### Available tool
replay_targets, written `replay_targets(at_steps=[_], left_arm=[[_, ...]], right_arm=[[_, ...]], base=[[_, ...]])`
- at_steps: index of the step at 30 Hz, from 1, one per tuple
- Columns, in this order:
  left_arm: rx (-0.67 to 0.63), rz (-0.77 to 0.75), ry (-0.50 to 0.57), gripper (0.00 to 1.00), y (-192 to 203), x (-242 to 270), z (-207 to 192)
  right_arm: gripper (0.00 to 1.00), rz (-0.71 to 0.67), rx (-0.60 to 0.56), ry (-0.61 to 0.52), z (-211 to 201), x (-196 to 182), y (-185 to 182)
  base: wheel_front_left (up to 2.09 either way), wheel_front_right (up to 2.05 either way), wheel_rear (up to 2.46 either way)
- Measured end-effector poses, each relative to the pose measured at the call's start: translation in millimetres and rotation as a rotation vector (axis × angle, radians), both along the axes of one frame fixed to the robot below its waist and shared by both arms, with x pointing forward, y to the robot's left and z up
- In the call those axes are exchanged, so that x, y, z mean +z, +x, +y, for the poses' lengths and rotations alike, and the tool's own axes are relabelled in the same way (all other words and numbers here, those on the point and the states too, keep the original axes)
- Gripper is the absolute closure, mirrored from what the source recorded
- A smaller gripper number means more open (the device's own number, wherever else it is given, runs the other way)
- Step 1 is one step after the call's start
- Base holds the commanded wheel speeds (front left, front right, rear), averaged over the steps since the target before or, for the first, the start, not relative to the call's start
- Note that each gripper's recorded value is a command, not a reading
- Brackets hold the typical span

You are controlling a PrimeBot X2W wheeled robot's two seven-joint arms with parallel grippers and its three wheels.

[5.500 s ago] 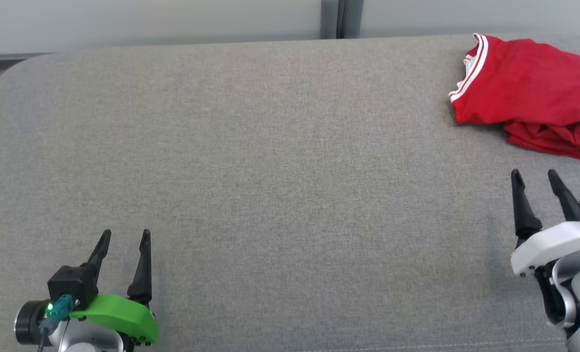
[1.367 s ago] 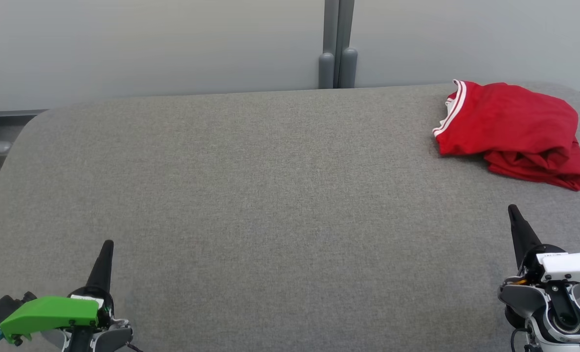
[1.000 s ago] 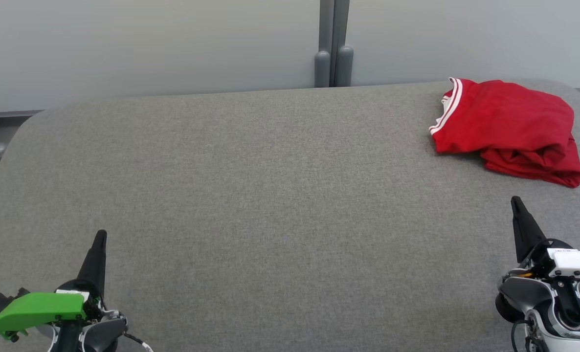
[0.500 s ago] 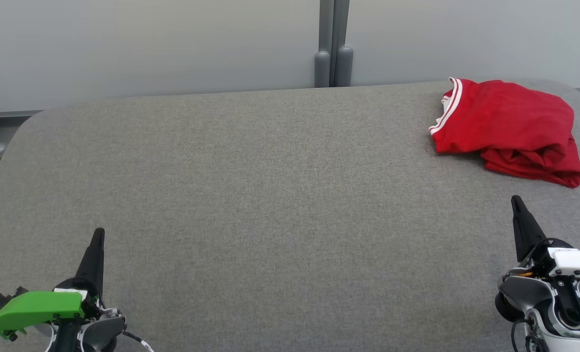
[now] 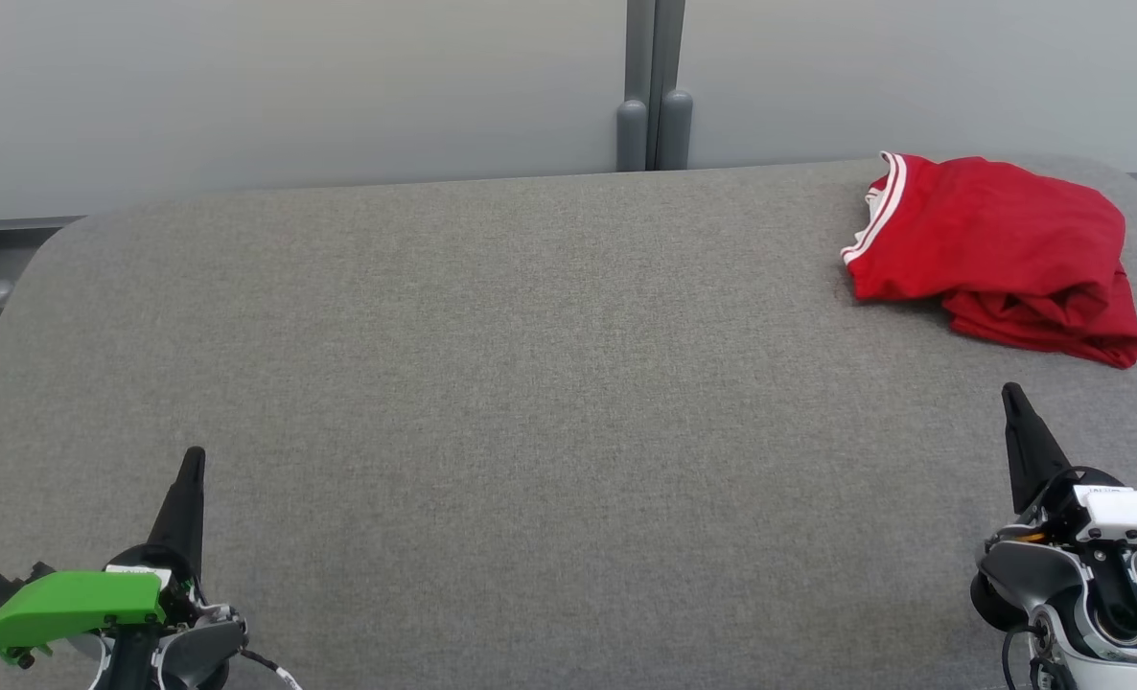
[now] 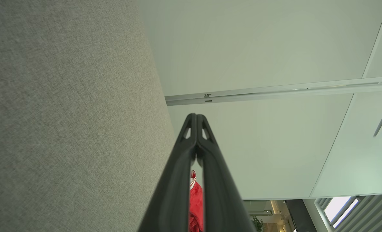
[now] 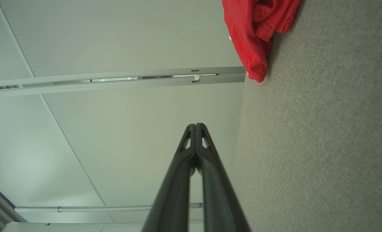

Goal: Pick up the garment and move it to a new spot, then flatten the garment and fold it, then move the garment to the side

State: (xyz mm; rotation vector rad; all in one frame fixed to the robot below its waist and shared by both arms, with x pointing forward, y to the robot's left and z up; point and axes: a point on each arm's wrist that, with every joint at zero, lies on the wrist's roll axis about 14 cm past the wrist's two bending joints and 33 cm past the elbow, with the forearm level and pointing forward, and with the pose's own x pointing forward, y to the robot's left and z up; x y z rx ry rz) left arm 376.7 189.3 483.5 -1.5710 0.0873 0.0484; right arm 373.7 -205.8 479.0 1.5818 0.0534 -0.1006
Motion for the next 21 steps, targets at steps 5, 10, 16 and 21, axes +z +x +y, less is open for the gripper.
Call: replay_targets(at_steps=[5, 10, 16, 21], left_arm=[[0.0, 0.0, 0.0, 1.0, 0.0, 0.0, 0.1], [0.0, 0.0, 0.0, 1.0, 0.0, 0.0, 0.0], [0.0, 0.0, 0.0, 1.0, 0.0, 0.0, 0.0], [0.0, -0.001, 0.0, 1.0, 0.0, 0.1, 0.0]], right_arm=[[1.0, 0.0, 0.0, 0.0, 0.0, 0.0, 0.0], [1.0, 0.0, 0.0, 0.0, 0.0, 0.0, 0.0], [1.0, 0.0, 0.0, 0.0, 0.0, 0.0, 0.0], [1.0, 0.0, 0.0, 0.0, 0.0, 0.1, 0.0]], base=[[0.0, 0.0, 0.0], [0.0, 0.0, 0.0], [0.0, 0.0, 0.0], [0.0, 0.0, 0.0]])
